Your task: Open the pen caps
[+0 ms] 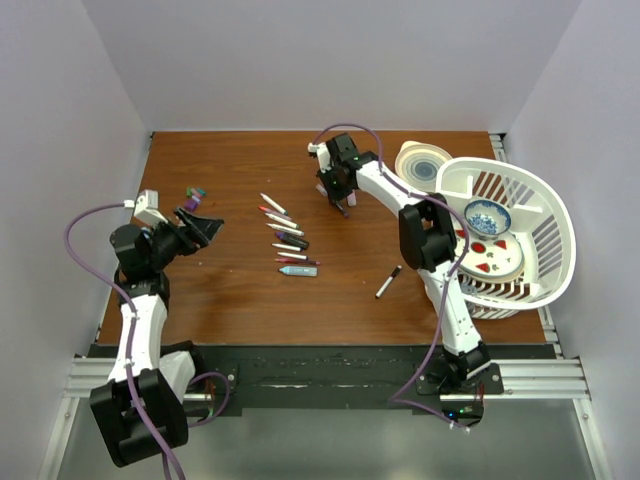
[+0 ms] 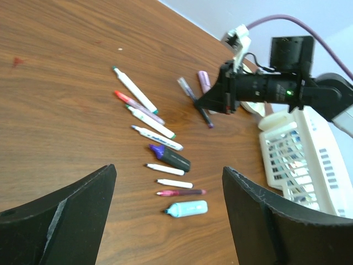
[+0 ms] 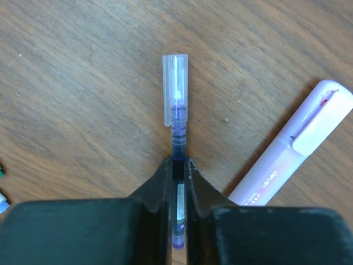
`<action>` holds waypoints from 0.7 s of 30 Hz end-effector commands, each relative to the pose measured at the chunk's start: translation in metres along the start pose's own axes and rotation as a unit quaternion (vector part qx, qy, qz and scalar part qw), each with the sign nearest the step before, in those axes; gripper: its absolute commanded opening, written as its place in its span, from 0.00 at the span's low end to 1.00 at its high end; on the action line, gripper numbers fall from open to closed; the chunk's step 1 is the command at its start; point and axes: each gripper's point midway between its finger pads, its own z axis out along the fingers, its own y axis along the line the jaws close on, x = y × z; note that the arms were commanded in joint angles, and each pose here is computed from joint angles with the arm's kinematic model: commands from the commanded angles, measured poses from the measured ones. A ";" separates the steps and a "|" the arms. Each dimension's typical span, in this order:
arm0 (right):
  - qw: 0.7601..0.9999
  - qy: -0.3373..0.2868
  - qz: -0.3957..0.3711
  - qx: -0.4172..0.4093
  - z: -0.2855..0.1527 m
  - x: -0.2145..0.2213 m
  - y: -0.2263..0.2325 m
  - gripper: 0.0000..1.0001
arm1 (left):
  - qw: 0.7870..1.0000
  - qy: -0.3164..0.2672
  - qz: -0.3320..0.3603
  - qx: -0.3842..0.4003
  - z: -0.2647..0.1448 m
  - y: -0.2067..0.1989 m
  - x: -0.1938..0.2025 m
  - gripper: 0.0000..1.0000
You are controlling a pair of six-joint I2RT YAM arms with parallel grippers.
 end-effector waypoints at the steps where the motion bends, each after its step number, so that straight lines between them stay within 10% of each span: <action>1: 1.000 0.025 0.008 0.006 -0.010 0.016 0.001 0.00 | 0.996 -0.012 0.017 0.084 -0.002 -0.028 -0.005 0.83; 10: 0.990 -0.058 0.023 -0.123 -0.096 0.004 0.052 0.00 | 0.981 0.028 -0.027 0.191 0.000 -0.059 0.022 0.86; 16: 0.908 -0.166 -0.024 -0.385 -0.206 0.008 0.141 0.00 | 0.973 0.024 -0.050 0.223 0.001 -0.090 0.034 0.89; 21: 0.872 -0.199 -0.029 -0.447 -0.241 0.016 0.161 0.00 | 0.967 -0.021 -0.064 0.246 0.005 -0.133 0.030 0.93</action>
